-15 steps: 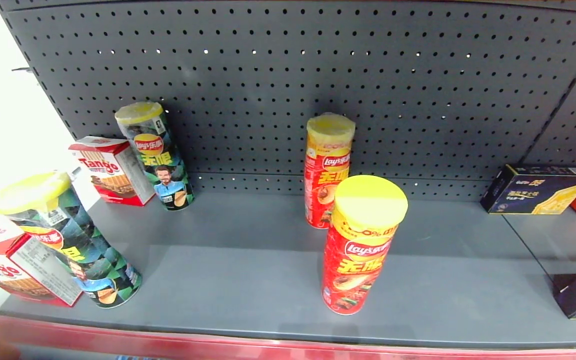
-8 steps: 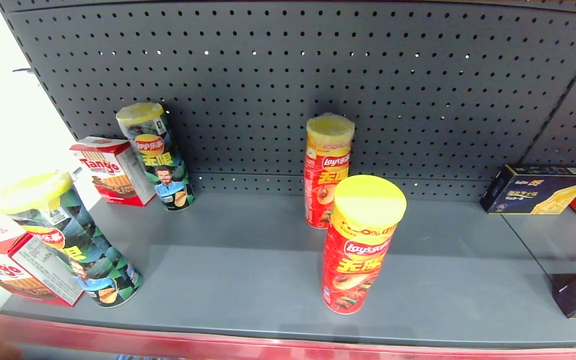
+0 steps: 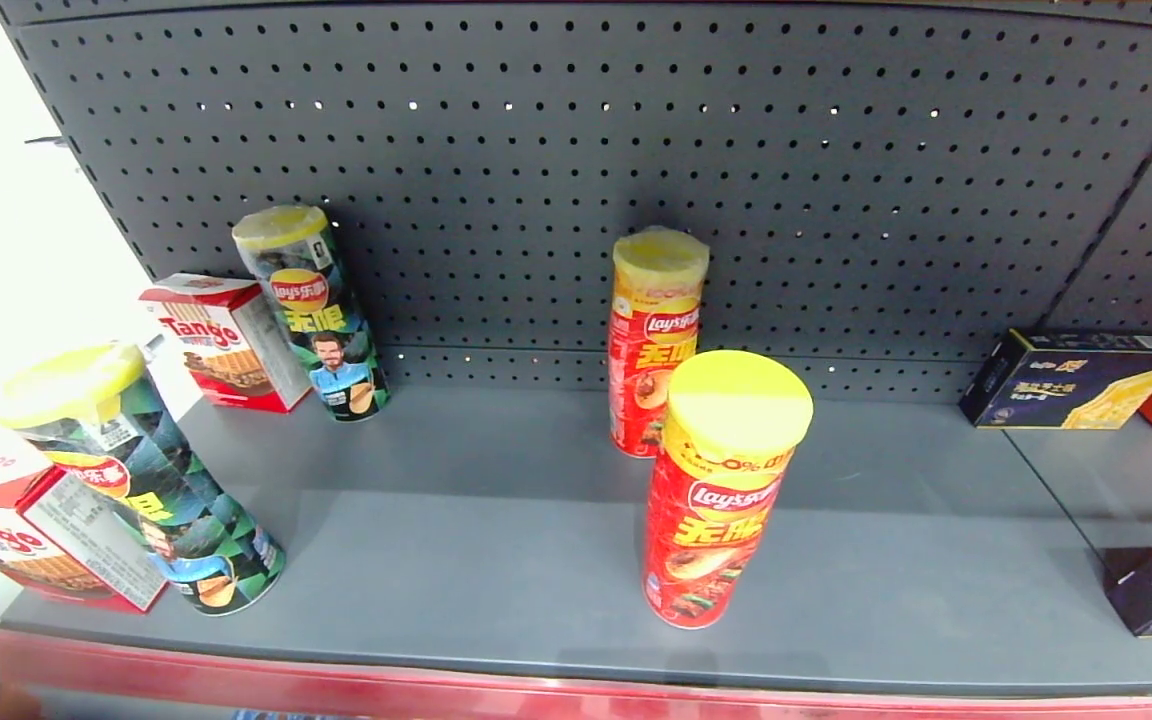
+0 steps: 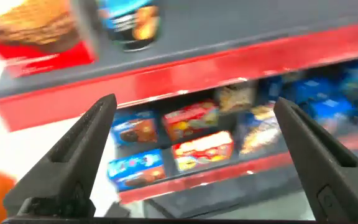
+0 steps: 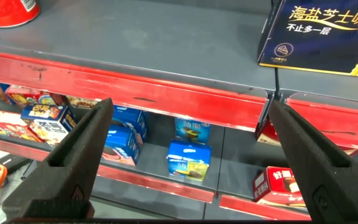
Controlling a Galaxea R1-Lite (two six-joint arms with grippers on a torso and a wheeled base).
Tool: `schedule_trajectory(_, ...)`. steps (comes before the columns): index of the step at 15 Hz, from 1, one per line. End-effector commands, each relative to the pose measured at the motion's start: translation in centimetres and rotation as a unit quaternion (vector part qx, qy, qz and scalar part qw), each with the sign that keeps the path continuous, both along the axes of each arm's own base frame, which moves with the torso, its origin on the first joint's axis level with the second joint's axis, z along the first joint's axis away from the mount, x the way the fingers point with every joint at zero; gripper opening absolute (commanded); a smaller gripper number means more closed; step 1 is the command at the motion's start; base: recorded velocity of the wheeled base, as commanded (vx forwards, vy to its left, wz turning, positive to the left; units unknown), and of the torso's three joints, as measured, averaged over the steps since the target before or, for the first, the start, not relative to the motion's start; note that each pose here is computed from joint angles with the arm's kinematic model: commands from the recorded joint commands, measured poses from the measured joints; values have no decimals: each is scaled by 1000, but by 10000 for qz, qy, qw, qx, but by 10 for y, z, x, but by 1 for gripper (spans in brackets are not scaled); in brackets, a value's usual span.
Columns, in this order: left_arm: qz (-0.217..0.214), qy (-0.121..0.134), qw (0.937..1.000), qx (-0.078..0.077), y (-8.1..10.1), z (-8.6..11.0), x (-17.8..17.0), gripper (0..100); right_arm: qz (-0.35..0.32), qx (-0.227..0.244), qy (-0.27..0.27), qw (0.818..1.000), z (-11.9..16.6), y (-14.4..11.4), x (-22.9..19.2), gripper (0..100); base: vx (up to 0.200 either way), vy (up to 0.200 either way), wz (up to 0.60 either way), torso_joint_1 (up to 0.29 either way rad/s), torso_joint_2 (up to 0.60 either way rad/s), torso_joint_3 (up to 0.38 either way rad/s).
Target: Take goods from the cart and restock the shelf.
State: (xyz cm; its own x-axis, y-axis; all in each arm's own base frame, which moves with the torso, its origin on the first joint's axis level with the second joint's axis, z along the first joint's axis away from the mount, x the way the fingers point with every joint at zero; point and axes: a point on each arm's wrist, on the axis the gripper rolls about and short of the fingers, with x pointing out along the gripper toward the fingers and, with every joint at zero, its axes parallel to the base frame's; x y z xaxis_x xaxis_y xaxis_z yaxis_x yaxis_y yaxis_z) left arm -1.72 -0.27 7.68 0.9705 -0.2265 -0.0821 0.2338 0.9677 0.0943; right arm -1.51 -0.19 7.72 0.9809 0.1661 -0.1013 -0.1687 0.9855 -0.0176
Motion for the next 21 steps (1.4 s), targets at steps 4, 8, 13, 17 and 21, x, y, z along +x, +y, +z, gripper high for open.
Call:
schedule_trajectory(4, 342, -382, 9986, -107, -1, -2, -6, 100, 6, -4, 6, 10000, 0, 0, 0, 100, 0, 0, 0, 0, 0, 0)
schedule_trajectory(8, 388, -383, 9985, -106, -1, -2, -6, 100, 6, -4, 6, 10000, 0, 0, 0, 100, 0, 0, 0, 0, 0, 0)
schedule_trajectory(13, 1243, -350, 9906, -444, 3, -2, -6, 100, 6, -4, 6, 10000, 0, 0, 0, 100, 0, 0, 0, 0, 0, 0)
schedule_trajectory(17, 846, -347, 9947, -460, 1, -1, -6, 100, 6, -5, 13, 10000, 0, 0, 0, 100, 0, 0, 0, 0, 0, 0)
schedule_trajectory(21, 839, -347, 9948, -460, 1, -1, -6, 100, 53, -20, 19, 10000, 0, 0, 0, 100, 0, 0, 0, 0, 0, 0)
